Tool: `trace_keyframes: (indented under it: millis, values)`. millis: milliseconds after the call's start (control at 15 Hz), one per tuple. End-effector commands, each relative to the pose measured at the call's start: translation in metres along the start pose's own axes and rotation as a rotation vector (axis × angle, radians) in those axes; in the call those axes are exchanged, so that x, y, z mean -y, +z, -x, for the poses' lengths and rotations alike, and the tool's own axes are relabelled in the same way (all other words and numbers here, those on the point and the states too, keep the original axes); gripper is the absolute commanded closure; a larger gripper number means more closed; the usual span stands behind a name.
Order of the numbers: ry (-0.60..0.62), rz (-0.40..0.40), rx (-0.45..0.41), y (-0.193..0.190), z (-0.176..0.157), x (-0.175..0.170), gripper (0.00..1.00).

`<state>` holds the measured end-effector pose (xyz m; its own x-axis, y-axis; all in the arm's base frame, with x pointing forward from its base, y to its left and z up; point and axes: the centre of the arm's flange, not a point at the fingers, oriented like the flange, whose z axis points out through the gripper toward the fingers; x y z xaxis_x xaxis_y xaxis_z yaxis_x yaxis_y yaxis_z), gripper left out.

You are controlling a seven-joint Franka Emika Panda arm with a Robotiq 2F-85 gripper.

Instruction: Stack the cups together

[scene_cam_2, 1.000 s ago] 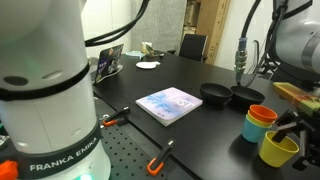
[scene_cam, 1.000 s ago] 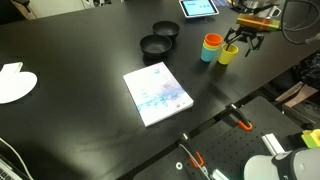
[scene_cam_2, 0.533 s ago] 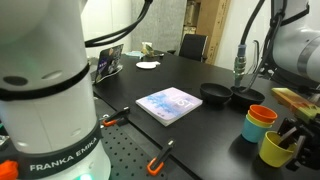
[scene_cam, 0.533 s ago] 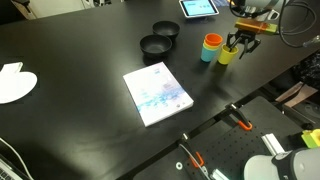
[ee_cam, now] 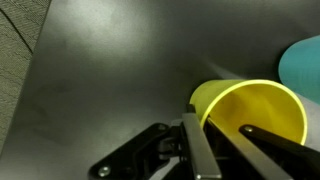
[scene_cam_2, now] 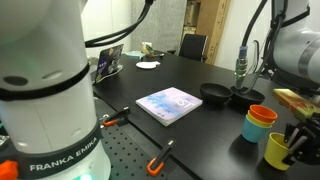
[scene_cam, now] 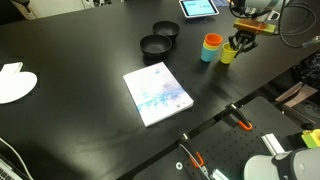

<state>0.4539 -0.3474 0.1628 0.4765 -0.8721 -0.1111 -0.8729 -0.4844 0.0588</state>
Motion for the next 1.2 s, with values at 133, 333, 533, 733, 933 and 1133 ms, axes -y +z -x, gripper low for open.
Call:
trace_keyframes:
  millis: [133,333,533,733,933,1133]
  values:
    - [0.148,0.038,-0.051,-0.022,-0.012,0.003,0.98]
    - [0.219,0.048,-0.12,-0.057,-0.015,0.006,0.97]
    - [0.251,0.049,-0.179,-0.105,-0.011,0.009,0.98]
    - [0.238,0.036,-0.234,-0.156,0.002,0.012,0.97]
    - [0.156,0.029,-0.198,-0.19,0.023,0.017,0.97]
    - [0.075,-0.003,-0.141,-0.199,0.046,0.032,0.97]
